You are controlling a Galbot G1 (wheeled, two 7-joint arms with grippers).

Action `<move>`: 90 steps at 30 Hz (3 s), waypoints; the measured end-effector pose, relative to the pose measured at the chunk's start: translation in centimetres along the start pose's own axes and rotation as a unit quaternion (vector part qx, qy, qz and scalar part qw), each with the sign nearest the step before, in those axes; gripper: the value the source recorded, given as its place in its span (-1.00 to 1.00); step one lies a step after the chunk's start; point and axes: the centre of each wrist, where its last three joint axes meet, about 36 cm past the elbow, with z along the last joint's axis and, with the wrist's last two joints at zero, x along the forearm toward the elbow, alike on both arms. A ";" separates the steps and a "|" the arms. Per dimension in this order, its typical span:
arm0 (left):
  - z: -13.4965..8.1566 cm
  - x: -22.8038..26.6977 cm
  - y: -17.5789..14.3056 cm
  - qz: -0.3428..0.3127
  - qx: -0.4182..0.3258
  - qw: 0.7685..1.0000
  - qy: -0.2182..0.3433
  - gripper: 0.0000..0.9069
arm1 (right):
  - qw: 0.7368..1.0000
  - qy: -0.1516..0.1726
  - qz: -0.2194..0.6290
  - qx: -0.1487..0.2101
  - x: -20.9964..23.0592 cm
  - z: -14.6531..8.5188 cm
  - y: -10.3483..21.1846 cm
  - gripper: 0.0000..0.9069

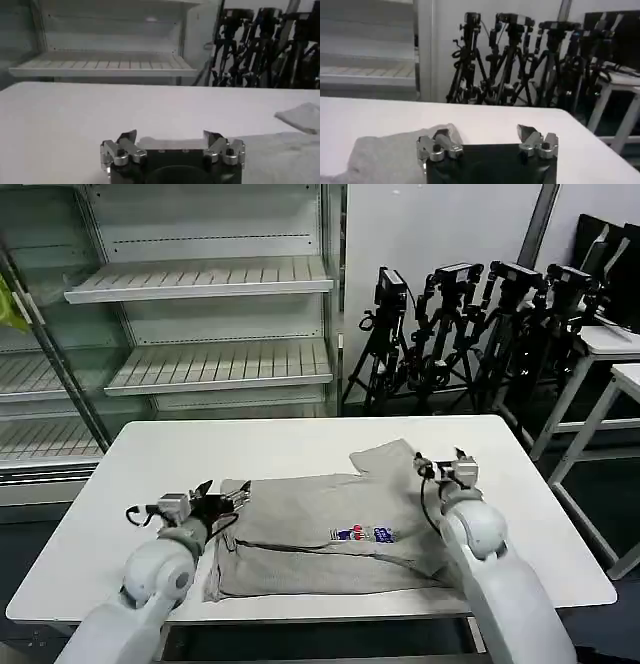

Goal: Fold and organize the clothes.

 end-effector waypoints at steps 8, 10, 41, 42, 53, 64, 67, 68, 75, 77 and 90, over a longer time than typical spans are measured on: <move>0.0 -3.7 0.4 -0.019 0.000 1.000 0.025 1.00 | 0.999 0.033 0.004 0.002 -5.0 -1.0 1.5 1.00; 0.1 -4.2 0.7 -0.022 0.000 0.999 0.031 1.00 | 0.999 0.043 0.003 0.001 -6.1 -1.0 1.9 1.00; 1.8 -4.3 1.7 0.030 0.015 0.998 0.052 -0.89 | 0.994 0.098 -0.021 -0.040 -10.4 1.3 3.7 -1.00; 1.7 -4.2 1.7 0.032 0.017 0.998 0.051 -0.89 | 0.995 0.092 -0.021 -0.041 -10.3 1.4 3.6 -1.00; 0.1 -2.1 2.6 0.055 0.016 0.998 0.031 -0.89 | 0.999 0.000 -0.016 -0.045 -7.5 1.7 2.5 -1.00; -1.2 1.1 2.8 0.069 0.007 0.998 0.001 -0.89 | 0.995 -0.083 -0.018 -0.044 -2.2 1.2 0.2 -1.00; -1.3 2.3 2.7 0.073 0.003 0.997 -0.005 -0.89 | 0.994 -0.099 -0.019 -0.040 -0.3 1.3 -0.5 -1.00; -1.3 2.6 2.7 0.073 0.002 0.997 -0.007 -0.89 | 0.994 -0.104 -0.019 -0.039 0.3 1.4 -0.8 -1.00; -0.9 5.8 2.4 0.082 -0.008 0.996 -0.016 -0.89 | 0.992 -0.124 -0.020 -0.029 5.2 2.9 -2.9 -1.00; -0.8 6.6 2.3 0.084 -0.011 0.996 -0.016 -0.89 | 0.991 -0.129 -0.019 -0.023 6.8 3.3 -3.6 -1.00; 2.4 10.2 1.0 0.094 -0.038 0.995 0.003 -0.89 | 0.994 -0.107 -0.015 0.000 14.4 7.7 -5.1 -1.00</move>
